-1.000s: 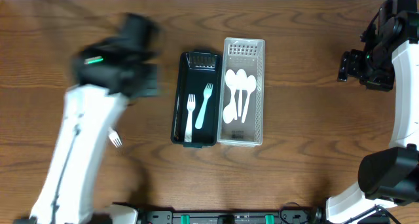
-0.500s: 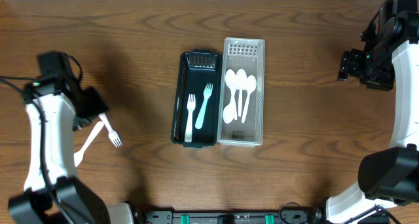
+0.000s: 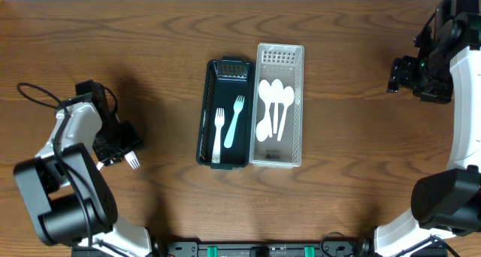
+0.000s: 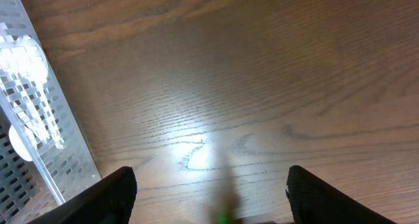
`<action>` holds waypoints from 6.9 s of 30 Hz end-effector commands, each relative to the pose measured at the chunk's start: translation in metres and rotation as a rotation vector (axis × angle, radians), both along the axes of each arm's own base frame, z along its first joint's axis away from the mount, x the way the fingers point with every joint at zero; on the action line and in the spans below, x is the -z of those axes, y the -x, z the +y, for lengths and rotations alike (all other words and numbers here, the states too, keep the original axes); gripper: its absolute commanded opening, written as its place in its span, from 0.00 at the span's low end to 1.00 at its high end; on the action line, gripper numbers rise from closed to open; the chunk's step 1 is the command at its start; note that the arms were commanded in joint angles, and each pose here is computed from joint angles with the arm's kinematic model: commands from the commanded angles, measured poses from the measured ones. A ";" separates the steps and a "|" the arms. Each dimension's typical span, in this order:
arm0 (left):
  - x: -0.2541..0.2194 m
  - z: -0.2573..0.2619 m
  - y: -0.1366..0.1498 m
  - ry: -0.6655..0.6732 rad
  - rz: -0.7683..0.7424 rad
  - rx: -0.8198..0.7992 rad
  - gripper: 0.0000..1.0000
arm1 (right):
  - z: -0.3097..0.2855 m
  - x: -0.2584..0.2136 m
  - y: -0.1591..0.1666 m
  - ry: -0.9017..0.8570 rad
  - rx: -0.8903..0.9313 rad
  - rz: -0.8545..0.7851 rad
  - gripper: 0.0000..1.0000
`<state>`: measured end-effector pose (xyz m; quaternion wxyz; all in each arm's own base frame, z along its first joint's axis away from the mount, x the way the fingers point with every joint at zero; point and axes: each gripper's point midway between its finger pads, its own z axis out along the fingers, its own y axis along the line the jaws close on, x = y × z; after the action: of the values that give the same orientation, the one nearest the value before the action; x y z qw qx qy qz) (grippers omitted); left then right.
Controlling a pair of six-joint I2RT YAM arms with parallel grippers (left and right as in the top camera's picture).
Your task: Pack container
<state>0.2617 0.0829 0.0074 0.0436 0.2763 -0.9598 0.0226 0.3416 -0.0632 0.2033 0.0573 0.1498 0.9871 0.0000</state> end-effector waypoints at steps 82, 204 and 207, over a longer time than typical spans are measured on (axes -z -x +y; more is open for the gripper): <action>-0.104 -0.238 -0.071 -0.144 -0.205 0.853 0.47 | -0.001 0.000 -0.001 0.011 -0.024 -0.002 0.77; 0.025 0.114 0.084 -0.174 -0.091 -1.810 0.52 | 0.003 0.001 0.015 -0.020 0.095 0.062 0.81; 0.025 0.114 0.084 -0.175 -0.092 -1.783 0.52 | 0.003 0.001 0.015 -0.020 0.095 0.062 0.80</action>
<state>0.1840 0.2011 -0.0044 -0.0699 0.9246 -0.3745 -0.0043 0.3263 -0.0603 0.2020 0.0256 0.1919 0.9811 0.0022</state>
